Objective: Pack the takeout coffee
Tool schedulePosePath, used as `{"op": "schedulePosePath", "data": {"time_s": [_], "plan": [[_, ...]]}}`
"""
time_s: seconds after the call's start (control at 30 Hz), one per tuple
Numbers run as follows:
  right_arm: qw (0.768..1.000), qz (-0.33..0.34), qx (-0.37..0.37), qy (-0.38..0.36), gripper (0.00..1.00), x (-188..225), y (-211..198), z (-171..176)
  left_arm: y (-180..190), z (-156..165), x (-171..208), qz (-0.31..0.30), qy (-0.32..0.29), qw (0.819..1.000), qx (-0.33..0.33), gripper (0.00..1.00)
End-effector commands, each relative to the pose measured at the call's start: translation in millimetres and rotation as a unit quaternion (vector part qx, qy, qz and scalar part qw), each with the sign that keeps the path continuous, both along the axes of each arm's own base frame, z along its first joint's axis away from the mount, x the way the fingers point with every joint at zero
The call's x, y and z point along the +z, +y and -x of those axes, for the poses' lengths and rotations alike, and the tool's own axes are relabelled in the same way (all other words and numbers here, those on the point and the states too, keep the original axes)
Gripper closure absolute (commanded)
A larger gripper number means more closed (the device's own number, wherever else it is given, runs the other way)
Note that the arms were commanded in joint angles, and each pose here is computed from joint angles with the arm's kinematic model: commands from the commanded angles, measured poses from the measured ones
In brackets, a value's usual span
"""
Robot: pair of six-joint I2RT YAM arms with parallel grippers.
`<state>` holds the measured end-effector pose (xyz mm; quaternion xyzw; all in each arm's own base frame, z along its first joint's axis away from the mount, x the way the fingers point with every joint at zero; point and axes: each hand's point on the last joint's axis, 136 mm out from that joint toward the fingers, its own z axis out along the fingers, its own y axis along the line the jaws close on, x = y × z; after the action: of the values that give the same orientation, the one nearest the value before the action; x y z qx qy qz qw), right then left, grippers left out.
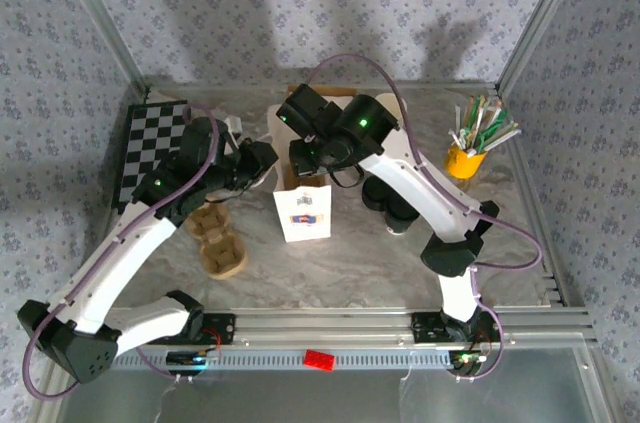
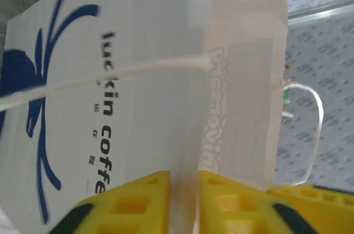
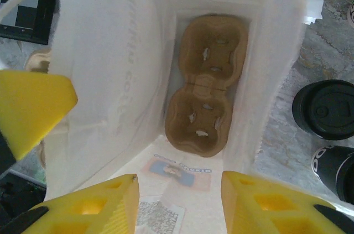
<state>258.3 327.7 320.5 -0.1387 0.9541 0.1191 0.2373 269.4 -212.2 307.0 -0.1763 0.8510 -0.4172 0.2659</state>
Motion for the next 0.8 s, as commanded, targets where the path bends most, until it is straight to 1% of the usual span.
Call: {"op": "schedulePosePath", "data": {"time_s": [0.0, 0.27, 0.33, 0.43, 0.5, 0.57, 0.73, 0.77], "plan": [[1.0, 0.006, 0.005, 0.006, 0.56, -5, 2, 1, 11, 8, 9, -0.041, -0.007, 0.999, -0.011, 0.68], [1.0, 0.003, 0.007, 0.005, 0.56, -4, 3, 2, 19, 14, 6, -0.121, 0.02, 0.992, -0.041, 0.6], [1.0, 0.005, 0.006, 0.005, 0.56, -4, 2, 2, 19, 13, 1, -0.138, 0.034, 0.989, -0.048, 0.59], [1.0, 0.007, 0.007, 0.005, 0.56, -5, 3, 3, 16, 10, -6, -0.148, 0.038, 0.987, -0.058, 0.59], [1.0, 0.007, 0.007, 0.006, 0.56, -5, 3, 3, 16, 8, -9, -0.155, 0.039, 0.985, -0.061, 0.6], [1.0, 0.007, 0.008, 0.006, 0.56, -5, 3, 4, 15, 7, -12, -0.161, 0.04, 0.984, -0.065, 0.64], [1.0, 0.005, 0.008, 0.002, 0.56, -2, 2, 5, 8, 4, -8, -0.149, 0.023, 0.986, -0.075, 0.77], [1.0, 0.005, 0.008, 0.001, 0.56, -1, 2, 5, 8, 2, -7, -0.149, 0.021, 0.986, -0.074, 0.81]]}}
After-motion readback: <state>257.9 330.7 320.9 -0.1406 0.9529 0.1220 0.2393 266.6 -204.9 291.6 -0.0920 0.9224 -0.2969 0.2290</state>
